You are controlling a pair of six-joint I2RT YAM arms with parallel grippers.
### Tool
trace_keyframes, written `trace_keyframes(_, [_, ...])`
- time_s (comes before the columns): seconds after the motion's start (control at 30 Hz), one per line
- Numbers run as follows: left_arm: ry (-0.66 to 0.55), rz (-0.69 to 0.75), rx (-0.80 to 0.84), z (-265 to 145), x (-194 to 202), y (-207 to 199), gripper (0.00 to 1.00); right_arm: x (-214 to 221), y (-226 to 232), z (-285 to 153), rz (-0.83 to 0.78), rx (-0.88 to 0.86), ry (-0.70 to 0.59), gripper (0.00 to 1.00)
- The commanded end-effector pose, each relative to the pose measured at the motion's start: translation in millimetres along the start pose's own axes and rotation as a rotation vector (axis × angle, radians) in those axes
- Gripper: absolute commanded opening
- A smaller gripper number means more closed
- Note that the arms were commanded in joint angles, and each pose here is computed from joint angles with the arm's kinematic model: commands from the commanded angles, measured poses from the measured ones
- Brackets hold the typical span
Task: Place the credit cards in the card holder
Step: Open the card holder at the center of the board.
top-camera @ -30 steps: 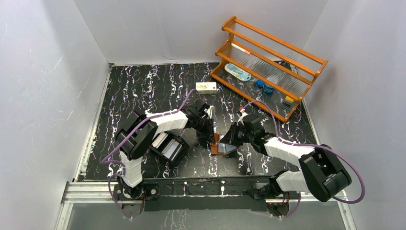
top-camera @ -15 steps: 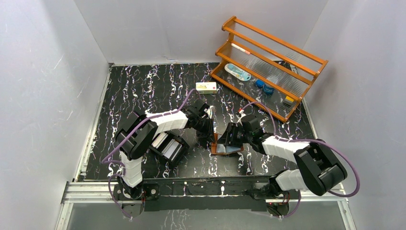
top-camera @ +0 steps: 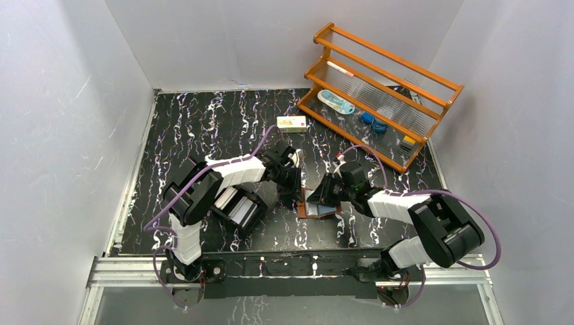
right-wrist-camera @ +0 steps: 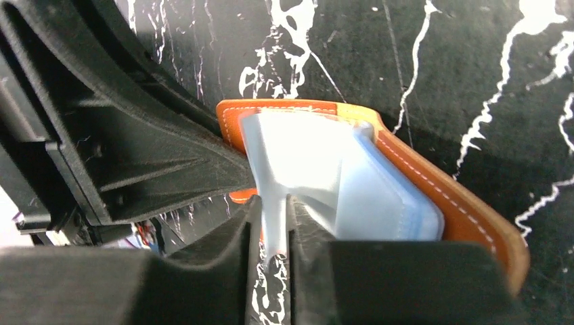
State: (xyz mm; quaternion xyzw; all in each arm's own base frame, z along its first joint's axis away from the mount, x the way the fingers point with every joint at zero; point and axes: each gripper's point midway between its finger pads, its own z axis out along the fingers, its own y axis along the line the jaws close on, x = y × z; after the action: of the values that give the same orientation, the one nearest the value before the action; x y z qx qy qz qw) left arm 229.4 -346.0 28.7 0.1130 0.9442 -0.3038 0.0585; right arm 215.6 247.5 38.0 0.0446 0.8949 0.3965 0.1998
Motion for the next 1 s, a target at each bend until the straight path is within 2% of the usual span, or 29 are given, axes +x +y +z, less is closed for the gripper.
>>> trace_keyframes(0.0, [-0.006,0.014,-0.015,-6.6,2.3,3.4,0.08,-10.8,26.4,-1.0,-0.043,-0.134,-0.033,0.37])
trace_keyframes(0.07, [-0.006,0.017,-0.024,-6.4,2.3,5.5,0.08,-12.3,32.7,-4.1,-0.027,-0.162,-0.036,0.47])
trace_keyframes(0.1, [-0.006,0.018,-0.031,-6.0,2.6,6.8,0.08,-14.5,32.2,-5.8,-0.023,-0.159,-0.046,0.48])
trace_keyframes(0.13, [-0.006,0.020,-0.040,-5.4,2.7,8.9,0.08,-17.6,28.6,-7.5,-0.021,-0.139,-0.059,0.46])
trace_keyframes(0.23, [-0.005,0.027,-0.055,-4.7,3.6,12.7,0.08,-26.8,6.0,-12.5,-0.040,0.003,-0.091,0.26])
trace_keyframes(0.37, [-0.008,0.029,-0.067,-4.8,4.3,16.0,0.08,-27.6,-2.2,-19.7,-0.066,0.055,-0.100,0.22])
trace_keyframes(0.47, [-0.008,0.029,-0.075,-4.4,4.1,17.8,0.08,-28.6,-2.1,-26.7,-0.073,0.067,-0.117,0.31])
trace_keyframes(0.53, [-0.010,0.030,-0.077,-4.5,4.2,18.2,0.08,-29.4,-6.4,-31.0,-0.077,0.101,-0.125,0.33])
trace_keyframes(0.67, [-0.010,0.033,-0.085,-4.9,4.9,20.2,0.08,-31.6,-4.8,-36.9,-0.110,0.112,-0.130,0.46])
trace_keyframes(0.87, [-0.013,0.031,-0.090,-5.0,4.7,21.1,0.08,-28.3,-1.6,-37.1,-0.126,0.090,-0.112,0.48])
trace_keyframes(0.97, [-0.010,0.030,-0.093,-4.5,5.9,22.4,0.08,-29.9,7.4,-40.2,-0.140,0.048,-0.125,0.55])
